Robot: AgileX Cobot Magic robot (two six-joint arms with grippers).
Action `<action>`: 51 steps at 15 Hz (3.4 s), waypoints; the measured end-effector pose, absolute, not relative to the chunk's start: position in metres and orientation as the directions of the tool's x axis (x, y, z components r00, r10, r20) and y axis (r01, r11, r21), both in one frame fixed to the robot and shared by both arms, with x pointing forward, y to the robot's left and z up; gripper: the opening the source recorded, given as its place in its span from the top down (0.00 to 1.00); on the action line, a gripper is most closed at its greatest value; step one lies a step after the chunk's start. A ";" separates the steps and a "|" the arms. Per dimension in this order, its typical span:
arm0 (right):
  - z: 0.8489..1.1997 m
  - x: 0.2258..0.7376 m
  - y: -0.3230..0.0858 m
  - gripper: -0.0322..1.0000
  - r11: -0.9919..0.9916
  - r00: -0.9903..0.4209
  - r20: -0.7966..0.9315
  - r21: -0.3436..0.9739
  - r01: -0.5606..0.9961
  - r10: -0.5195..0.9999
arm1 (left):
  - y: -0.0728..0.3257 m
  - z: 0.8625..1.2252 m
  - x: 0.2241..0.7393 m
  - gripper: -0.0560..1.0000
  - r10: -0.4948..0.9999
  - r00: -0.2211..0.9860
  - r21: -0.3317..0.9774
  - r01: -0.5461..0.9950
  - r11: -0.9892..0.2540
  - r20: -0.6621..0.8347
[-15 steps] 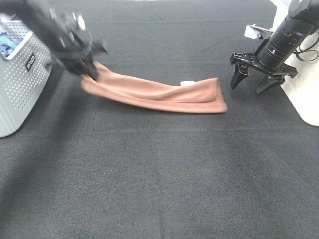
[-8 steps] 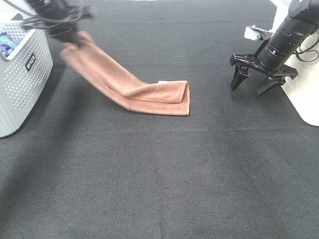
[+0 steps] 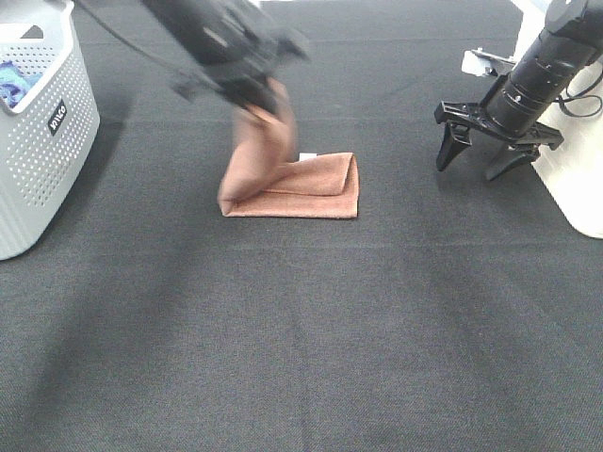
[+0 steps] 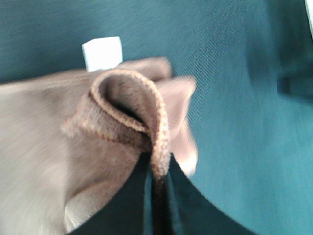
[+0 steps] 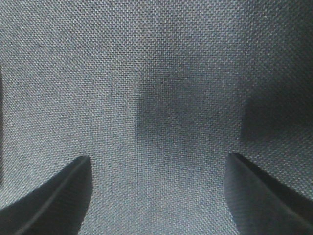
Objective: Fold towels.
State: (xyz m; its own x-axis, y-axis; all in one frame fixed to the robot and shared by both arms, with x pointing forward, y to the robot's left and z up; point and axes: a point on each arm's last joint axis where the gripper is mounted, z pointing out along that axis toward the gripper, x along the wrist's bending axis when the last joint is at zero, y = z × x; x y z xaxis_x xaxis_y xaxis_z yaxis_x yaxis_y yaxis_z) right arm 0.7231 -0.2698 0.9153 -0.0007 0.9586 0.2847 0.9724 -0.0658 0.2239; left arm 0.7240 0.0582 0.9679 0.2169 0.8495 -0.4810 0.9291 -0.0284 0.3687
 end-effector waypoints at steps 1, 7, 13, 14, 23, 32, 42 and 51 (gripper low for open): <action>0.915 0.723 -0.270 0.28 -0.066 -0.001 0.285 0.224 0.972 0.959 | 0.047 0.956 0.724 0.93 0.846 0.216 0.373 0.927 -0.022 -0.488; 0.915 0.723 -0.270 0.28 -0.067 -0.001 0.284 0.227 0.972 0.959 | 0.018 0.923 0.721 0.80 0.811 0.167 0.346 0.937 0.046 -0.561; 0.918 0.724 -0.262 0.28 -0.096 0.007 0.372 0.223 0.970 0.928 | 0.004 0.935 0.725 0.35 0.655 0.152 0.336 0.927 0.165 -0.741; 0.920 0.724 -0.259 0.28 -0.097 -0.001 0.408 0.219 0.971 0.913 | 0.008 0.935 0.727 0.35 0.660 0.189 0.369 0.918 0.143 -0.727; 0.939 0.707 -0.140 0.28 0.058 -0.249 0.685 0.289 0.956 0.684 | 0.134 0.967 0.773 0.35 0.748 0.228 0.505 0.848 0.162 -0.623; 0.872 0.737 -0.163 0.28 -0.069 -0.174 0.748 0.282 0.957 0.641 | 0.156 0.963 0.771 0.35 0.752 0.207 0.443 0.888 0.124 -0.625; 0.922 0.736 -0.217 0.28 0.046 -0.214 0.471 0.344 0.938 0.856 | 0.162 0.996 0.761 0.35 0.777 0.273 0.482 0.875 0.045 -0.567; 1.054 0.674 -0.230 0.28 0.148 -0.222 0.217 0.312 0.939 0.951 | 0.196 1.121 0.700 0.35 0.944 0.272 0.558 0.821 -0.126 -0.187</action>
